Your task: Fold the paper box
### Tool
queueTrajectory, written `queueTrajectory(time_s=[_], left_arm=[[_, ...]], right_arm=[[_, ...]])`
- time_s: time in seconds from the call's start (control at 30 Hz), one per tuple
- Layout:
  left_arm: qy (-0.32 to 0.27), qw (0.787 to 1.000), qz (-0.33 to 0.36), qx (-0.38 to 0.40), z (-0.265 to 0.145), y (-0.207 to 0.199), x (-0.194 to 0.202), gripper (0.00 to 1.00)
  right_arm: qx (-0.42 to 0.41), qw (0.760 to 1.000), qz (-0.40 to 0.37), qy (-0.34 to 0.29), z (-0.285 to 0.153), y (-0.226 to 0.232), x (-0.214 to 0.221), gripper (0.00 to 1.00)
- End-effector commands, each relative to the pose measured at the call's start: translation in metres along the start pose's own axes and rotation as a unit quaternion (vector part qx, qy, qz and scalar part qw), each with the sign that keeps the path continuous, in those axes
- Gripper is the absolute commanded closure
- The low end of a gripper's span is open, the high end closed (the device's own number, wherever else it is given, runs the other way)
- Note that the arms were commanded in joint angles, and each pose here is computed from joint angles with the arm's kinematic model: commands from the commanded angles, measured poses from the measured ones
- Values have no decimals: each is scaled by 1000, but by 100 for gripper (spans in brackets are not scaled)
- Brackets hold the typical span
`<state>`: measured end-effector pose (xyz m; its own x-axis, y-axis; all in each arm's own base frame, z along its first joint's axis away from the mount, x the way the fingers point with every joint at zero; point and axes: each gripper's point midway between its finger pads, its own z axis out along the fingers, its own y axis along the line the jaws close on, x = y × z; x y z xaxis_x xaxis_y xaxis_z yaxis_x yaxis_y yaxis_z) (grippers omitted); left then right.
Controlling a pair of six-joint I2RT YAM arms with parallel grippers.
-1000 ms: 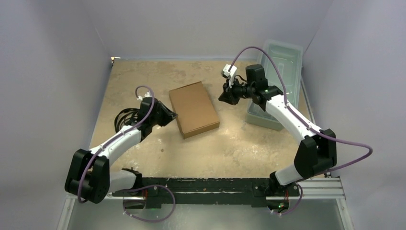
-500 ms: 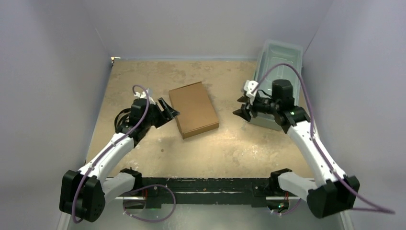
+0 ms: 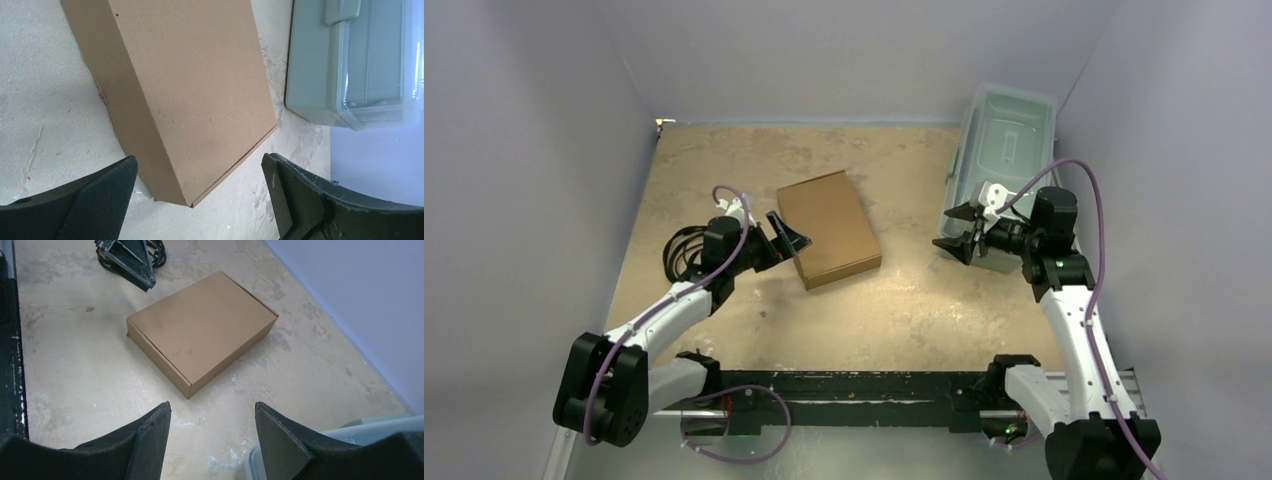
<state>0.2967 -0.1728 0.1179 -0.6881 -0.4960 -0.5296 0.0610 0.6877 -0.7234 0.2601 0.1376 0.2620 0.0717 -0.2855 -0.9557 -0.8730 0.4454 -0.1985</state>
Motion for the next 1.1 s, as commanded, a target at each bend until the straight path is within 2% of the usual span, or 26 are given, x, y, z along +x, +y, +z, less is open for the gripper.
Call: queueTrajectory(time_s=[0.0,0.2,0.7,0.8,0.87,0.93,1.07], left_arm=[[-56,998,15,17,-7,-9,-24,1],[-48,999,2,-1,-7,-2,-27,1],[-6,999,20,-30,-5,11,-14,2],[30,998,4,-50,-4,14,-4,10],[47,997,26,-55,-11,2,8,10],[24,993,80,-85,-22,-10,10,9],[-27,990,112,-86,-43,-17,-5,7]], right_arm=[[-7,1000,-1,-25,-3,0,-6,34],[-5,1000,7,-19,-3,-3,1,34],[-6,1000,6,-18,-5,-2,-2,34],[-7,1000,4,-18,-6,-1,-2,34],[-7,1000,4,-18,-6,-1,-4,34],[-9,1000,2,-20,-7,1,-6,34],[-11,1000,0,-24,-8,3,-10,34]])
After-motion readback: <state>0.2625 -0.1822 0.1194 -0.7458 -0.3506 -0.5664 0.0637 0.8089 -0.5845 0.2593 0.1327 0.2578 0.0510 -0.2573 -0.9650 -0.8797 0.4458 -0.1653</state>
